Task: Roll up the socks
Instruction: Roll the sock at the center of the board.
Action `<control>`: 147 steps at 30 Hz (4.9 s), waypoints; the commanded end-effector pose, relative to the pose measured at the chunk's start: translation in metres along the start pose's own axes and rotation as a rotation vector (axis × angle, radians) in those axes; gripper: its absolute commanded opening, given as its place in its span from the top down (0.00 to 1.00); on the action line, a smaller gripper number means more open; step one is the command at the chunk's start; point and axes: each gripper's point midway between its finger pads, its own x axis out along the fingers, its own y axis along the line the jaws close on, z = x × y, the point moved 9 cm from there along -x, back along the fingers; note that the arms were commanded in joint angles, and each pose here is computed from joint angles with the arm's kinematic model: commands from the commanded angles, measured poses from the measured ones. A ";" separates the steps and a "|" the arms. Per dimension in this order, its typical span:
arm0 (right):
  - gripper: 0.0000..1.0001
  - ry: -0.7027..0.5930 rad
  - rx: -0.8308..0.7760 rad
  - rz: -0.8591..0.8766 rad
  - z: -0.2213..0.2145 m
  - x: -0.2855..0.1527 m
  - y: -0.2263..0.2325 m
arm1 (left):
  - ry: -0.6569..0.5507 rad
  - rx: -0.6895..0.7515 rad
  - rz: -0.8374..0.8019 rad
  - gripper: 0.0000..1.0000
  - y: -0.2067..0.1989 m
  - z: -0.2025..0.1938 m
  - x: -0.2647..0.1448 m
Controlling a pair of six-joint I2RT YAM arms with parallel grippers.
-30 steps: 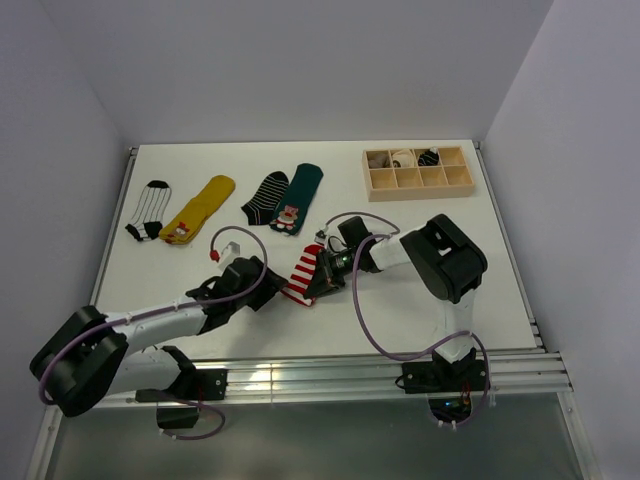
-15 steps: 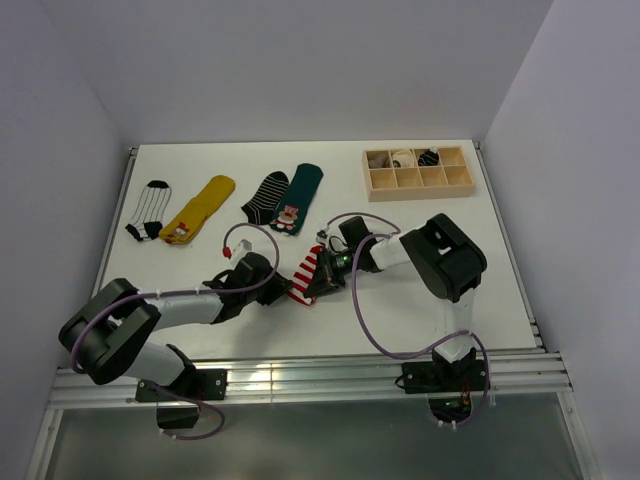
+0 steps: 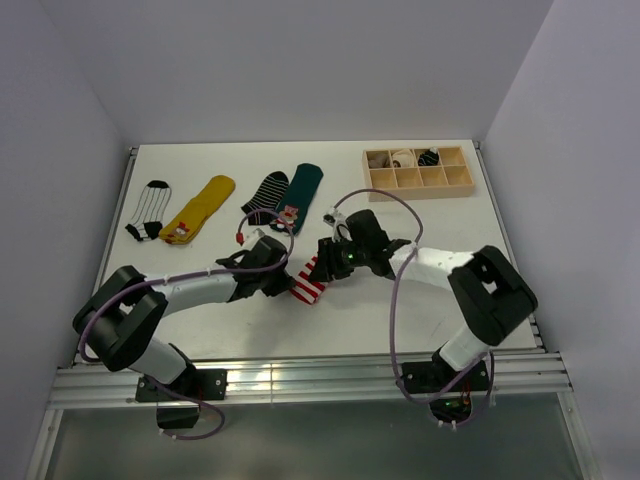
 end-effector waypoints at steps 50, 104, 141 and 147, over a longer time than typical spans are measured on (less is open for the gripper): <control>1.00 0.132 -0.137 0.074 -0.034 0.032 -0.006 | -0.218 -0.058 -0.101 0.28 -0.011 0.031 -0.062; 0.51 -0.158 -0.205 -0.261 -0.009 -0.013 -0.003 | 0.028 0.064 0.128 0.72 0.006 0.000 0.003; 1.00 -0.079 -0.588 -0.378 -0.061 0.049 0.039 | 0.038 0.071 0.054 0.41 -0.013 0.006 -0.015; 1.00 -0.011 -0.438 -0.146 -0.049 0.033 0.029 | -0.055 0.030 -0.006 0.31 -0.014 0.019 -0.034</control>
